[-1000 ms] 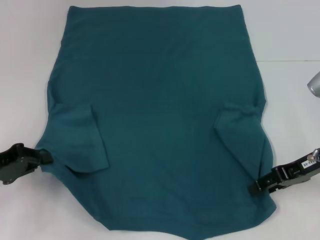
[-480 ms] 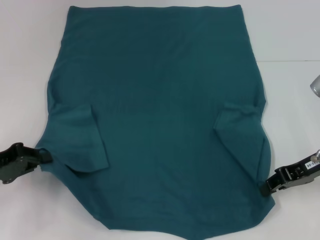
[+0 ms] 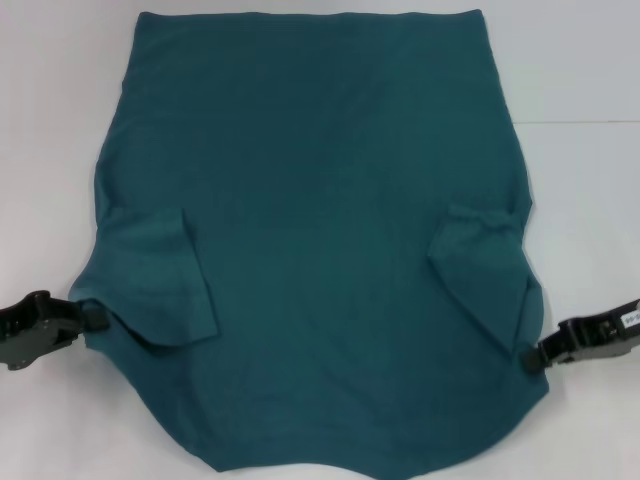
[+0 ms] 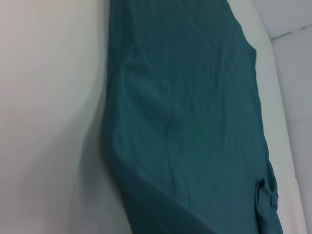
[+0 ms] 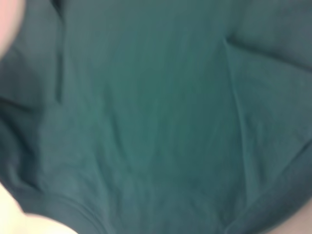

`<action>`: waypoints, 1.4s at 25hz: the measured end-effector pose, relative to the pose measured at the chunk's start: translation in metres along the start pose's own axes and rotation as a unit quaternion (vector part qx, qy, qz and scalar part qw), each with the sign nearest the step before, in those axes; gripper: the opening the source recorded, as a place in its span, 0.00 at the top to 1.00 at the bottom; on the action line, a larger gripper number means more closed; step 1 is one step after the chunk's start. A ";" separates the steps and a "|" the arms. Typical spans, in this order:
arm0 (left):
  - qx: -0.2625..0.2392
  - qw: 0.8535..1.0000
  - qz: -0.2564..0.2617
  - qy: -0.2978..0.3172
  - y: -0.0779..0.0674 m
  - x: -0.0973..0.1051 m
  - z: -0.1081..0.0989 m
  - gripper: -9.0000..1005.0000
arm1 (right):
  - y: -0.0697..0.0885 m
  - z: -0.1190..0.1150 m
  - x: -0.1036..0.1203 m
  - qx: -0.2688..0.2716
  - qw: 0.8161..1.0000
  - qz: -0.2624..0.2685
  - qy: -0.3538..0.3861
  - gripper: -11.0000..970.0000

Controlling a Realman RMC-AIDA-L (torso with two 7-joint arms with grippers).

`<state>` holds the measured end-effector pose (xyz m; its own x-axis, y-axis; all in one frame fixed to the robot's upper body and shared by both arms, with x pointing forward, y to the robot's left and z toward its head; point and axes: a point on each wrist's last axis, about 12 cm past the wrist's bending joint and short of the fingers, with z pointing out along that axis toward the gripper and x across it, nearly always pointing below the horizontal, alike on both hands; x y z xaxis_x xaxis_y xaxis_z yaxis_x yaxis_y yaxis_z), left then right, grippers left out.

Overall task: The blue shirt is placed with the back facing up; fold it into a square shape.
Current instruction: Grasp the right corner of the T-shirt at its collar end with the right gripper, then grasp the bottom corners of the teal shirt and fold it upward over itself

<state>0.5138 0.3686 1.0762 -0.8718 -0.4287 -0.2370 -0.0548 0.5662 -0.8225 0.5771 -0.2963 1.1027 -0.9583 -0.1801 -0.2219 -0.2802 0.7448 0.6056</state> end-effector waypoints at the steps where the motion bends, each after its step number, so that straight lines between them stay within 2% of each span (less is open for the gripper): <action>1: 0.001 1.000 0.001 0.001 0.000 0.001 0.000 0.97 | -0.001 -0.003 0.002 -0.014 1.000 0.003 -0.016 0.95; 8: 0.001 1.000 0.001 0.001 0.001 0.002 -0.002 0.96 | -0.021 -0.025 0.018 -0.061 0.991 0.044 -0.115 0.95; 11: 0.001 1.000 0.004 0.002 0.000 0.000 -0.002 0.96 | -0.027 -0.032 0.025 -0.068 0.988 0.051 -0.129 0.94; 15: 0.008 1.000 0.011 0.016 -0.004 0.001 -0.003 0.97 | -0.030 -0.038 0.034 -0.073 0.989 0.056 -0.118 0.94; 19: 0.010 0.999 0.013 0.029 -0.004 0.006 -0.013 0.97 | -0.033 -0.041 0.042 -0.068 0.991 0.071 -0.091 0.94; 25: 0.009 0.999 0.010 0.050 -0.001 0.017 -0.033 0.96 | -0.032 -0.037 0.053 -0.068 0.993 0.087 -0.045 0.93; 35: -0.009 0.995 -0.005 0.097 0.004 0.039 -0.050 0.96 | -0.030 -0.029 0.078 -0.085 0.991 0.103 0.009 0.92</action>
<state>0.4551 0.3898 1.0896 -0.9485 -0.2922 -0.1227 -0.0718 0.5753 -0.8147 0.5086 -0.3508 1.0893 -0.9965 -0.0488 -0.0673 -0.0828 0.6479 0.7572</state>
